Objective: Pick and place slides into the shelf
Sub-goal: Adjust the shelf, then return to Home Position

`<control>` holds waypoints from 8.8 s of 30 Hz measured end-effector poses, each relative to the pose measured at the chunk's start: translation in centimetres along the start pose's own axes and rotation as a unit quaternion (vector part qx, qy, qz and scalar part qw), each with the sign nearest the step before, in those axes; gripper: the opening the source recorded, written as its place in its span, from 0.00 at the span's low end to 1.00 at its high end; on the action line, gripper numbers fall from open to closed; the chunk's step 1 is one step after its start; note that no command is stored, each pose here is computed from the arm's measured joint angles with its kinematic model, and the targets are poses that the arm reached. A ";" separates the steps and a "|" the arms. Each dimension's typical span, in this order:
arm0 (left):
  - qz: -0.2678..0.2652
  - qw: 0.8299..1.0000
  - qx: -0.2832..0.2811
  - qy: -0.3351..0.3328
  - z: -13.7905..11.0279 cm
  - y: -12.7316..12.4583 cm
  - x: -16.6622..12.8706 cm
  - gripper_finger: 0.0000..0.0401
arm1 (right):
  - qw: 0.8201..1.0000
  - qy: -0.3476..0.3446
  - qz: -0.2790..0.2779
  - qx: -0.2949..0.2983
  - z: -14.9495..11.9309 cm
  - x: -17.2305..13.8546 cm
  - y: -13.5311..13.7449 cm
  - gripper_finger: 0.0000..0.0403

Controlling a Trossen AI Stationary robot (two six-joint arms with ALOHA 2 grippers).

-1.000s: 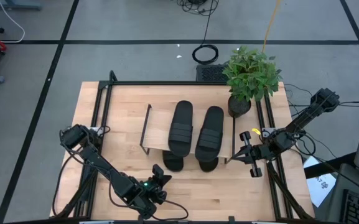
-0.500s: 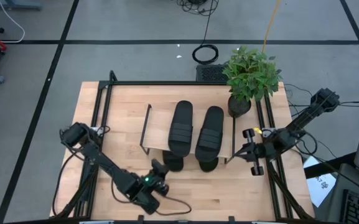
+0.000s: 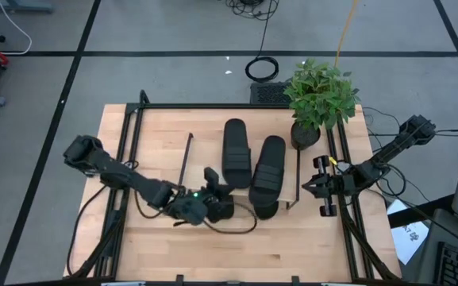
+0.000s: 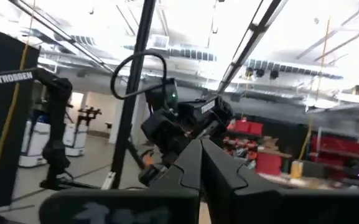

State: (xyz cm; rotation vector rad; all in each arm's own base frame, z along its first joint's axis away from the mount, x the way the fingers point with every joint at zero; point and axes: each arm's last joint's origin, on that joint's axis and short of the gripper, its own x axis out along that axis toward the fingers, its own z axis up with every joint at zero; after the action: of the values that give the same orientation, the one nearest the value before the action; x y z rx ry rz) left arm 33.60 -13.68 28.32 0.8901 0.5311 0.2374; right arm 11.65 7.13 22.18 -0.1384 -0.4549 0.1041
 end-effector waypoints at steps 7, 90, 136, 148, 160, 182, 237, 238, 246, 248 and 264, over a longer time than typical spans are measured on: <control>-0.064 0.998 0.021 -0.008 -2.0 -7.1 -3.0 0.00 | 0.995 0.066 0.051 0.050 -1.6 0.0 0.9 0.00; 0.243 0.933 -0.265 -0.004 -14.3 -4.1 -10.7 0.00 | 0.995 0.060 0.070 0.033 -2.7 0.8 0.9 0.00; 0.019 0.899 -0.430 -0.084 -21.3 -3.9 -7.7 0.00 | 0.994 0.047 0.097 0.006 -2.6 0.8 1.0 0.00; -0.062 0.896 -0.420 -0.132 -20.2 -5.1 -9.2 0.00 | 0.994 0.047 0.096 0.009 -2.6 0.8 1.0 0.00; -0.110 0.900 -0.394 -0.154 -19.8 -5.7 -9.8 0.00 | 0.994 0.047 0.096 0.009 -2.6 0.8 1.0 0.00; -0.227 0.889 -0.341 -0.205 -19.1 -6.5 -10.7 0.00 | 0.994 0.048 0.096 0.023 -2.6 0.8 1.0 0.00; -0.115 0.914 -0.348 -0.175 -19.4 -6.0 -10.4 0.28 | 0.995 0.040 0.095 0.013 -2.4 0.9 0.9 0.00; -0.114 0.914 -0.348 -0.175 -19.4 -6.0 -10.4 0.29 | 0.995 0.040 0.095 0.013 -2.4 0.9 1.0 0.00; -0.121 0.915 -0.341 -0.180 -19.3 -6.4 -11.0 0.39 | 0.995 0.040 0.095 0.014 -2.4 0.8 0.9 0.00; -0.100 0.921 -0.335 -0.170 -19.4 -6.5 -11.2 0.41 | 0.995 0.040 0.095 0.014 -2.4 0.9 0.9 0.00; 0.096 0.950 -0.282 -0.093 -20.2 -6.6 -12.4 0.49 | 0.994 0.041 0.094 0.021 -2.4 0.9 0.9 0.00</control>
State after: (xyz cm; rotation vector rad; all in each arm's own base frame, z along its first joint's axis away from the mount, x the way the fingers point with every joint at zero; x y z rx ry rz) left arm 12.18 -9.20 17.03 0.3961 0.1781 0.4510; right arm 13.42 7.91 20.25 -0.1438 -0.3565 0.2925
